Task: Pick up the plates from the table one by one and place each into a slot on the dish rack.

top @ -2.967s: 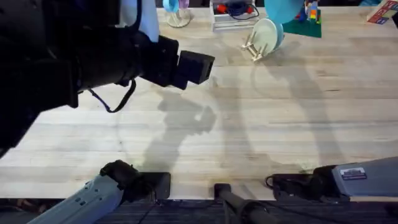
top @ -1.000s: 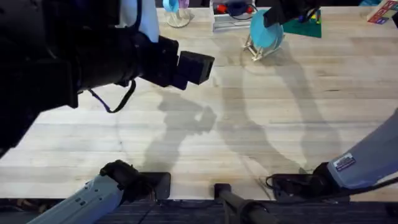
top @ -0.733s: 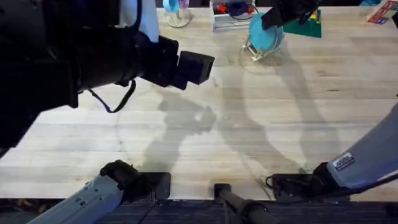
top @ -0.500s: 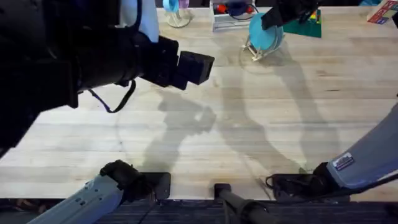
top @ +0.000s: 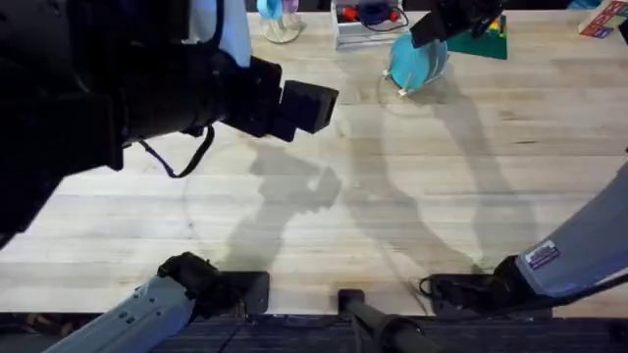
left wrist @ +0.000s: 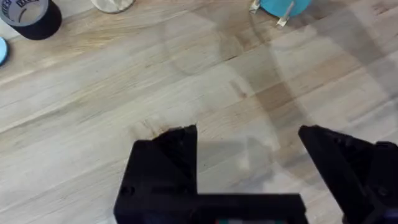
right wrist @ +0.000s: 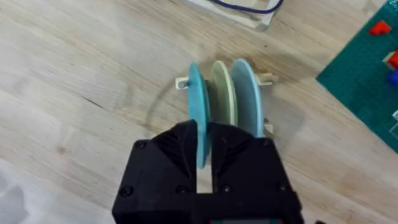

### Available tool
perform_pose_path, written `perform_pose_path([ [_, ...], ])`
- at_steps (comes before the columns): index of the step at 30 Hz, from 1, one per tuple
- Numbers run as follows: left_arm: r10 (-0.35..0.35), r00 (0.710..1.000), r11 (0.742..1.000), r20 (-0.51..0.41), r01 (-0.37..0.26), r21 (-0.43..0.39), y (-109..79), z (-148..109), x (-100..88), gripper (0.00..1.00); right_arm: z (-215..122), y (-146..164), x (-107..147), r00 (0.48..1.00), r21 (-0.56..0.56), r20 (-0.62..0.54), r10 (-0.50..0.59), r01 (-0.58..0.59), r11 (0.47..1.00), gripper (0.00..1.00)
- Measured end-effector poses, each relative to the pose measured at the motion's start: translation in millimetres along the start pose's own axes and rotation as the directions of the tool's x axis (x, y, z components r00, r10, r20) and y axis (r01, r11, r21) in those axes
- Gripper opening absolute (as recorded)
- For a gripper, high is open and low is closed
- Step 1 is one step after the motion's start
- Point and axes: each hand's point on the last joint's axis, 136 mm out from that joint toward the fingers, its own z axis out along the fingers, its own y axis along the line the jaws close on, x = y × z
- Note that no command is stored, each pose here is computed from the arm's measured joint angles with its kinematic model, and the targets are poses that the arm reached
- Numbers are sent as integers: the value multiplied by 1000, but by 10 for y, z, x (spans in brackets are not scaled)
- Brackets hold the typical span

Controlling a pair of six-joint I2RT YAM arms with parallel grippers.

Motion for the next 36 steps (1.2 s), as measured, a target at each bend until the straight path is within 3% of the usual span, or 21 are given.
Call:
perform_pose_path([
  [18,0,1000,1000,0,0,0,0,0,-1,994,-96,46,63,1000,-11,-30,5,-5,1000,246],
  [32,0,1000,1000,0,0,0,0,0,-1,993,-1200,236,72,999,17,54,-7,6,1000,402],
  [36,0,1000,1000,0,0,0,0,0,-1,993,-1457,339,231,999,10,35,-3,3,1000,580],
])
